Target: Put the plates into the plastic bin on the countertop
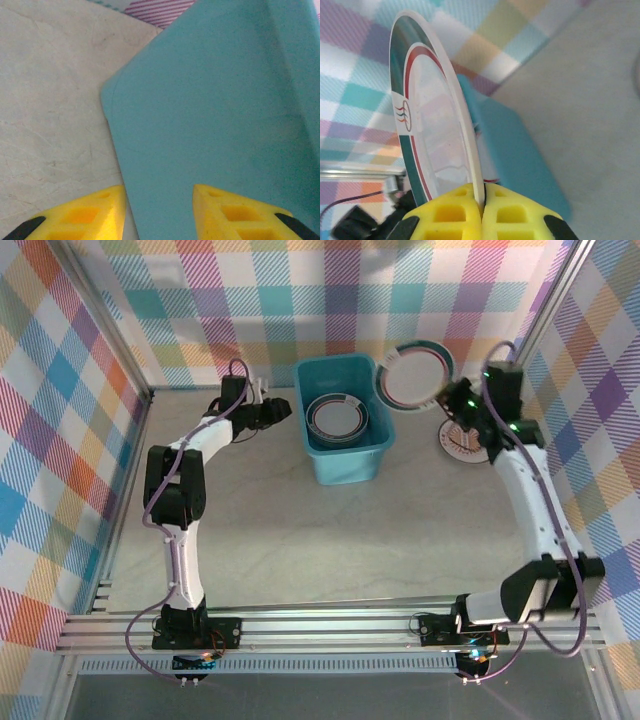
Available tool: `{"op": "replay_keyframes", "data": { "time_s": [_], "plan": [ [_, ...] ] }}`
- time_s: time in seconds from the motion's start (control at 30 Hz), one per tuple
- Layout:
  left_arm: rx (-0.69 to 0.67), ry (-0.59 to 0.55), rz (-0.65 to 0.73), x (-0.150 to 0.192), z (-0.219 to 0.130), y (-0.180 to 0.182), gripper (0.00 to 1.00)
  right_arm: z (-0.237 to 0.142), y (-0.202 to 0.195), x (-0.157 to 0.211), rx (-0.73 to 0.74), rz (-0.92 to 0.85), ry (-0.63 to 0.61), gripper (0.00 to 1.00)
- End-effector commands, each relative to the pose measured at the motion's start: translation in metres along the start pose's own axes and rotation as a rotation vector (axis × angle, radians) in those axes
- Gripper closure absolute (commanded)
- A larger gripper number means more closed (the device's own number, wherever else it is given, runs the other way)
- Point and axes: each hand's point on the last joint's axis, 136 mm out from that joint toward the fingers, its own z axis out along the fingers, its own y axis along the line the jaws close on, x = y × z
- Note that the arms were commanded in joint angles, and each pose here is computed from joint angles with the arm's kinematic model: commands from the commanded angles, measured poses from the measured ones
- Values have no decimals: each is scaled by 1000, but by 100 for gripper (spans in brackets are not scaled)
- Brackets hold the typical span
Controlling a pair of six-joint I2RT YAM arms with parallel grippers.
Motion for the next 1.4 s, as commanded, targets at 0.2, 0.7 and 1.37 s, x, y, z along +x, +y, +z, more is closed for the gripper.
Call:
{"op": "replay_keyframes", "data": {
  "time_s": [0.2,0.7,1.37],
  "plan": [
    [83,66,6,19,2,-9,60,81,75,29,27,-54,-132,100],
    [159,136,-7,53,11,-29,59,152,54,86,295,-66,-182,100],
    [186,147,-14,61,16,-37,59,182,22,141,441,165,-110,100]
  ]
}}
